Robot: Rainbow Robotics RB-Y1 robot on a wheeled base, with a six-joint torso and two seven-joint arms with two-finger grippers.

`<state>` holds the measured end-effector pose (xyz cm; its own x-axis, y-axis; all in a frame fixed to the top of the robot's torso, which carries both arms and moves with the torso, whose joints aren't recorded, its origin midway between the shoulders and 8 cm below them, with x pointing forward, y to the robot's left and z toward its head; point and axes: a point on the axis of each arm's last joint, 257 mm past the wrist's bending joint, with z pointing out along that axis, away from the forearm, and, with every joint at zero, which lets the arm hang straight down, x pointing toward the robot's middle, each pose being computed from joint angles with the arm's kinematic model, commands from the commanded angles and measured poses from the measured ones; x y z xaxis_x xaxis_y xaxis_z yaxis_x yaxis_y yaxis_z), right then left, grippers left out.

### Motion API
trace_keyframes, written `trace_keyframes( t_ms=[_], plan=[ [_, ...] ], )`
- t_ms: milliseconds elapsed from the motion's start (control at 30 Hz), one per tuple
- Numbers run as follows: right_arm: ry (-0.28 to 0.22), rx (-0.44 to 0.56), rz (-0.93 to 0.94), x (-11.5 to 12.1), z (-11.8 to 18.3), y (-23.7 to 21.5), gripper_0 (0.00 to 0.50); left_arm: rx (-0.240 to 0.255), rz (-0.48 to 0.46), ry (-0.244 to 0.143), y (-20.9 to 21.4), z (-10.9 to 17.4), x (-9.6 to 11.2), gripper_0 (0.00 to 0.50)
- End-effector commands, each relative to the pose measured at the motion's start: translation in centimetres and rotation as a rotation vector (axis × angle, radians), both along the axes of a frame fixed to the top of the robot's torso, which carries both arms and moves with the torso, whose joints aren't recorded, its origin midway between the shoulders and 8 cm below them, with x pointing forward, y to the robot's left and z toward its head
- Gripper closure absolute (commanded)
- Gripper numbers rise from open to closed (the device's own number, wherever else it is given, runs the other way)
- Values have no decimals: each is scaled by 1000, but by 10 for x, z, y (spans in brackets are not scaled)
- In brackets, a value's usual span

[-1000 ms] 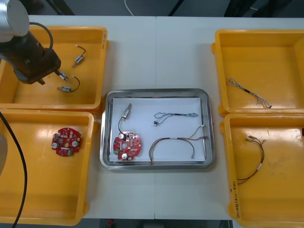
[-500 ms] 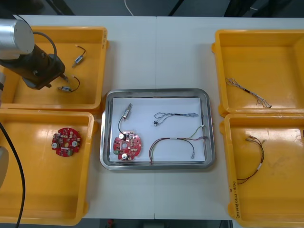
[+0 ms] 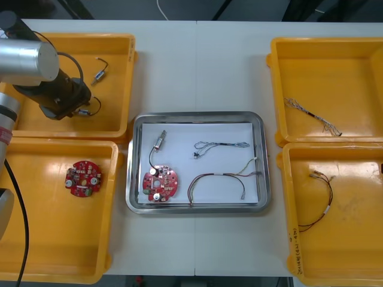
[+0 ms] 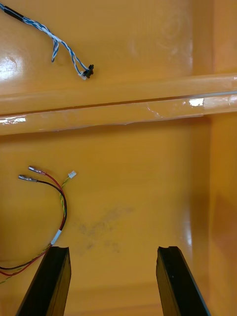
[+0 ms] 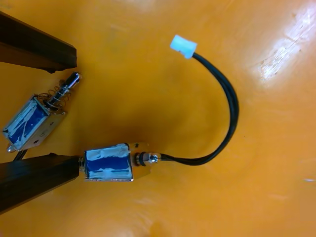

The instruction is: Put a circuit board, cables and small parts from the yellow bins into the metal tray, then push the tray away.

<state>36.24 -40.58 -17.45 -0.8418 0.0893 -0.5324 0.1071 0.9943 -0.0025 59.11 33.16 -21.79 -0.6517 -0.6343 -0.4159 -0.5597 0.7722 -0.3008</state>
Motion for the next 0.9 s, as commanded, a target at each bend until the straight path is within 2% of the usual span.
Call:
trace_keyframes(
  t_ms=[33, 300, 467, 500, 533, 567, 900],
  plan=[
    [4, 14, -9, -6, -4, 8, 0, -55, 32, 13, -25, -12, -2, 0],
    [4, 15, -7, -6, -4, 9, 0, -62, 23, 32, -34, -23, -7, 0],
    [4, 18, -6, -6, -4, 9, 0, -53, 20, 27, -34, -30, -7, 0],
    [4, 17, -5, -6, -4, 9, 0, -51, 17, 27, -34, -32, -7, 53],
    [4, 17, -5, -6, -4, 9, 0, -52, 17, 24, -35, -31, -6, 311],
    [4, 18, -4, -6, -4, 10, 0, -52, 17, 24, -35, -31, -6, 498],
    [4, 21, 0, -6, -4, 11, 0, -50, 19, 21, -33, -29, -5, 500]
  ],
)
